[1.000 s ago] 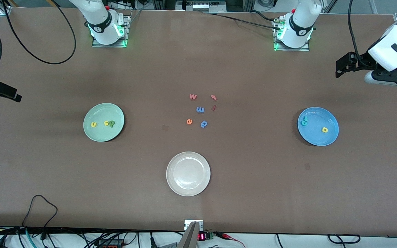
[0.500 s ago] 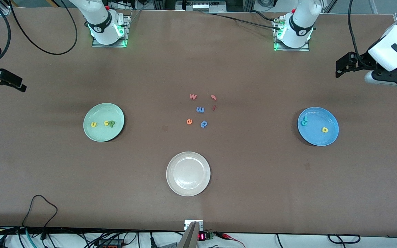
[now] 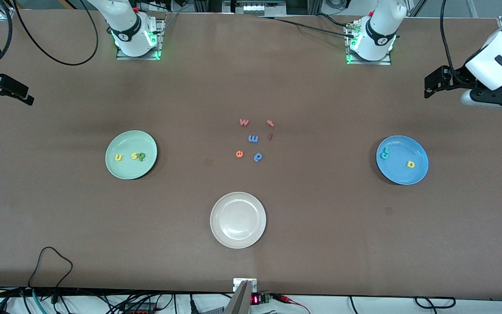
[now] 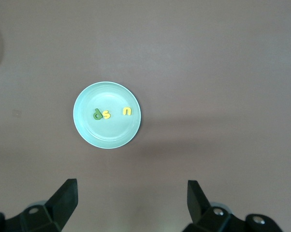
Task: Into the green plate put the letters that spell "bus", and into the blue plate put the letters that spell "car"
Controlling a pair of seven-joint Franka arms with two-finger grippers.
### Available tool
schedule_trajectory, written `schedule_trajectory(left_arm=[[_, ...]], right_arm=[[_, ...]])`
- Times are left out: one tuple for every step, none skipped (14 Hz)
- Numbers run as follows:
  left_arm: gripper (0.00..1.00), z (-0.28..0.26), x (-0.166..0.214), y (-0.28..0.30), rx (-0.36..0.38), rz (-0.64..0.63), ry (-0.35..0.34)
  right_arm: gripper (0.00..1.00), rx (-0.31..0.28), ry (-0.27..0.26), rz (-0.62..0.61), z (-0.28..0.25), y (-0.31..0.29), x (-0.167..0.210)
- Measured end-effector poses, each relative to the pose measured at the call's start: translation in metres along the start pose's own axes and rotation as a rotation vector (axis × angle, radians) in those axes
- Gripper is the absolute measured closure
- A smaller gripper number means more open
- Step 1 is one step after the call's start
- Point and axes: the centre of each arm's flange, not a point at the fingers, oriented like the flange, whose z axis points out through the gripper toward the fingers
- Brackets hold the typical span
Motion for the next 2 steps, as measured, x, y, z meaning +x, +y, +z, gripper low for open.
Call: schedule_trajectory(left_arm=[[0.0,0.0,0.0,0.0,0.0,0.0,0.0],[0.0,0.0,0.0,0.0,0.0,0.0,0.0]], right_arm=[[0.0,0.0,0.0,-0.001,0.0001,-0.0005,0.0],[0.0,0.0,-0.002,-0.003,0.0002,-0.0019,-0.0001]])
